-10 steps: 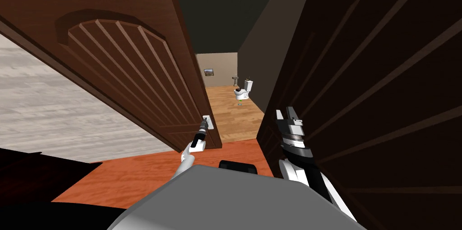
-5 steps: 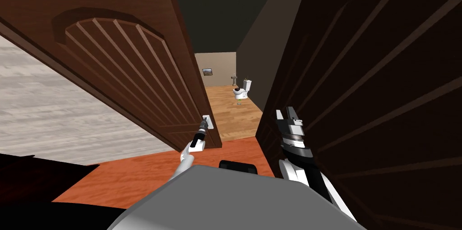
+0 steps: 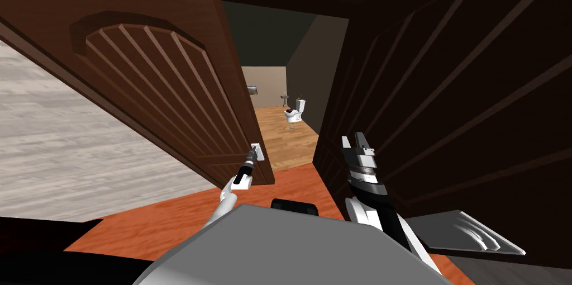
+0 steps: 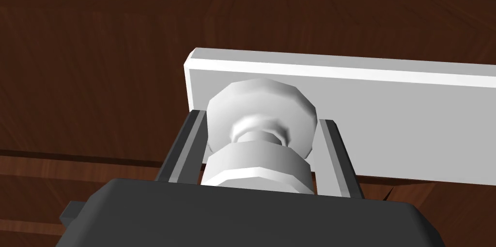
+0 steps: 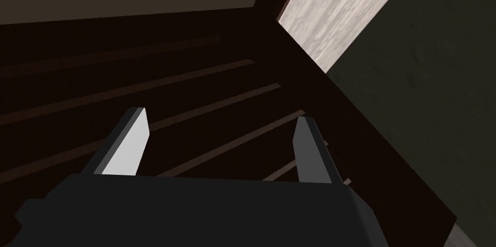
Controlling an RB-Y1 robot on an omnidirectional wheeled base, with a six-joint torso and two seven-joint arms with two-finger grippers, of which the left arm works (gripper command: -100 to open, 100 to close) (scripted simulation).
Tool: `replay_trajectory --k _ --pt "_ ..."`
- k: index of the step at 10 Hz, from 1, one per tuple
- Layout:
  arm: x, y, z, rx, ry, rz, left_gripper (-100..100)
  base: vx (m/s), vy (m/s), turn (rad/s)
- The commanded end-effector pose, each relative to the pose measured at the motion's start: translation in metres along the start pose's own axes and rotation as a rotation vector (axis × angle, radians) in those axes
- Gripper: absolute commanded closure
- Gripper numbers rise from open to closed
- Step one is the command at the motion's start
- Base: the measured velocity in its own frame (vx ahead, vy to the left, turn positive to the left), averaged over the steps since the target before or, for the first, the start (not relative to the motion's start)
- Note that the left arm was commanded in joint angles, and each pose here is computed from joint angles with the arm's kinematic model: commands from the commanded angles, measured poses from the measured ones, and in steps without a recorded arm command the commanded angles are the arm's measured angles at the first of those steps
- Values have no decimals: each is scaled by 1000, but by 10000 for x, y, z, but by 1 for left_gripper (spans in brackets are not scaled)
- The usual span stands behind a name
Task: Pull the door open
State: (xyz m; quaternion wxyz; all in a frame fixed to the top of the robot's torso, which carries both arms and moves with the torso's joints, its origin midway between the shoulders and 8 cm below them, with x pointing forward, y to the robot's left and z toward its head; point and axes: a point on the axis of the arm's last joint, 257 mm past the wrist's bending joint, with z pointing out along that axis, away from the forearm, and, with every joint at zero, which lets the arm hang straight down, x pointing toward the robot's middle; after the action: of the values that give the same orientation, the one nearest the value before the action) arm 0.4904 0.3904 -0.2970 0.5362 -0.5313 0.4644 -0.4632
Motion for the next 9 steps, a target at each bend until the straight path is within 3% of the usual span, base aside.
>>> replay_trajectory --k 1,5,9 --pt "9 -9 -13 1 19 -3 100 -246 102 -182" --pt "36 -13 -30 -1 46 -6 100 -214 87 -157" --pt "53 0 -146 -3 87 -6 100 -201 78 -131"
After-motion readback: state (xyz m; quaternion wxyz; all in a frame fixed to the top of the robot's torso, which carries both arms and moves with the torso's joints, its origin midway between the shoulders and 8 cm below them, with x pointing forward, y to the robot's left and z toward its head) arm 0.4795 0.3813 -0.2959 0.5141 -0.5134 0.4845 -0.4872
